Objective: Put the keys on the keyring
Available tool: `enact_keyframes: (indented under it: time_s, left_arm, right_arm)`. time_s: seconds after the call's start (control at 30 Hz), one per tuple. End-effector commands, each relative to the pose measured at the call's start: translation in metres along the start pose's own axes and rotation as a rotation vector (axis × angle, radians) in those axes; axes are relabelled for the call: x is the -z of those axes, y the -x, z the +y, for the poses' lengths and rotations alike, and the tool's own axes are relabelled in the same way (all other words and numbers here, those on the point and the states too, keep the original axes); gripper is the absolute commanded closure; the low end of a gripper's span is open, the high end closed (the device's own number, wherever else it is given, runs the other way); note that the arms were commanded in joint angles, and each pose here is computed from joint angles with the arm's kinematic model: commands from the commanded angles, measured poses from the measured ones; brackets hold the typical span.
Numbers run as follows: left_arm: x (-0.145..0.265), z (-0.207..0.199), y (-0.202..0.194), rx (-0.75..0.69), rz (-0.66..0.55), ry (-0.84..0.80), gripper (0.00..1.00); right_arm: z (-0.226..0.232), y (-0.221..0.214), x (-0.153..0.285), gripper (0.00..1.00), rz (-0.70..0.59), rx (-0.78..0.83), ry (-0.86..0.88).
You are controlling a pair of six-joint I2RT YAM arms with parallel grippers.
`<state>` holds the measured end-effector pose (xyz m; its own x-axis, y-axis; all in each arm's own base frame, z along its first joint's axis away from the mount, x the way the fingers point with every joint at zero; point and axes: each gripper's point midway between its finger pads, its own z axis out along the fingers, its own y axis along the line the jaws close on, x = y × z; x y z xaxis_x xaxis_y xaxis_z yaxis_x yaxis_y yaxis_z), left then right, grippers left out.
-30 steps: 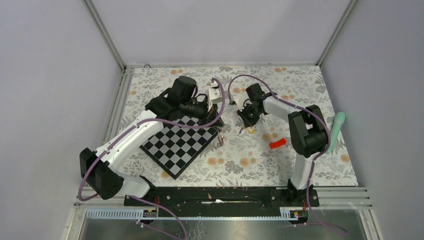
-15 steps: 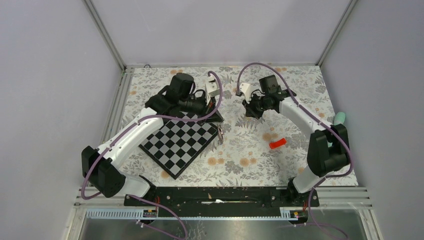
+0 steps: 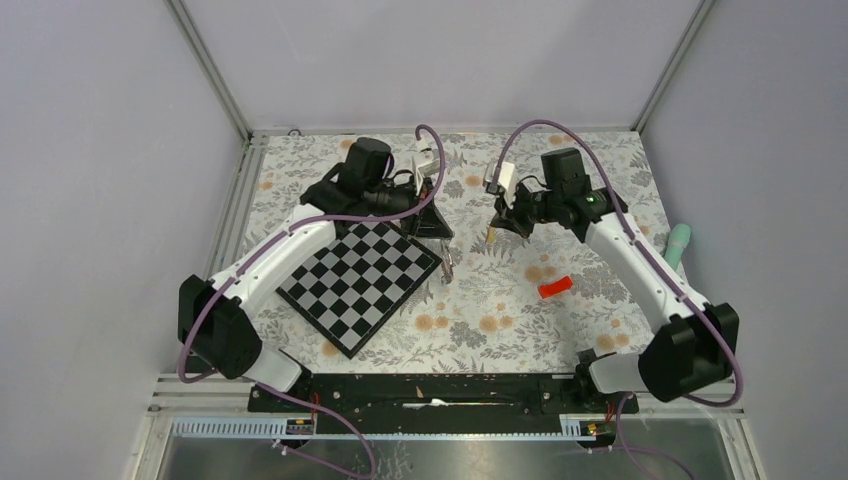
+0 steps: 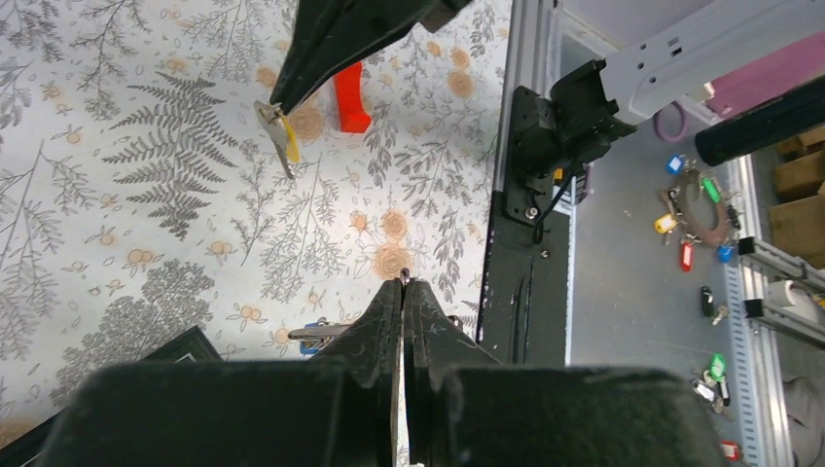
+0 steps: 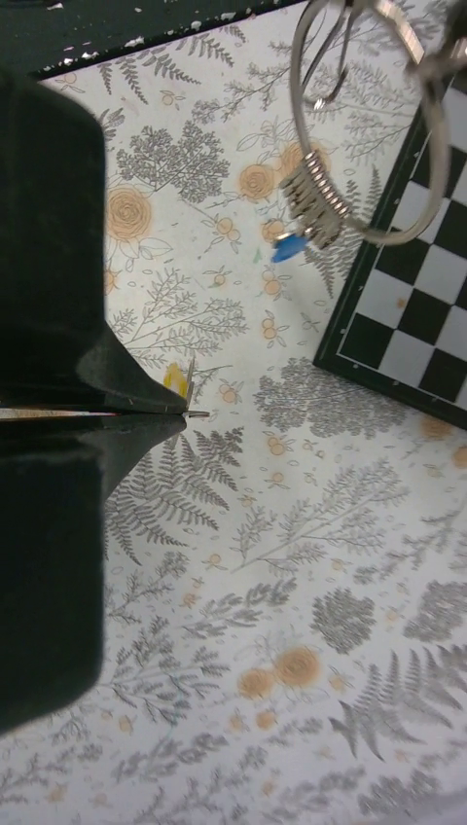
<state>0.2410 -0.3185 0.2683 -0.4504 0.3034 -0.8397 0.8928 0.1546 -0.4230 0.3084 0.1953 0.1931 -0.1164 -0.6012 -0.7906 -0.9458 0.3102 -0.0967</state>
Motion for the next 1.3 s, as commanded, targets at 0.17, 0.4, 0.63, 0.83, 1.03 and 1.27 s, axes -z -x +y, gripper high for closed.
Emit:
enact_keyframes:
  time_s: [0.17,0.4,0.63,0.83,1.03,1.27]
  left_arm:
    - [-0.003,-0.013,0.052,-0.024,-0.138,-0.102,1.00]
    - [-0.006,-0.013,0.060,0.029,-0.163,-0.111,1.00]
    - [-0.008,-0.007,0.059,0.150,-0.204,-0.074,1.00]
    - [-0.009,-0.003,0.057,0.281,-0.252,-0.042,1.00]
    - [-0.012,-0.001,0.052,0.350,-0.262,-0.016,1.00]
    - [-0.012,-0.007,0.049,0.426,-0.283,-0.042,1.00]
  right_arm:
    - [0.021,0.052,0.030,1.00,-0.230,0.114,0.008]
    - [0.034,0.063,0.039,1.00,-0.291,0.163,0.024]
    - [0.049,0.063,0.046,1.00,-0.327,0.209,0.044]
    - [0.062,0.070,0.045,1.00,-0.383,0.195,0.117]
    - [0.064,0.069,0.040,1.00,-0.398,0.174,0.142]
    - [0.062,0.067,0.032,1.00,-0.412,0.145,0.142]
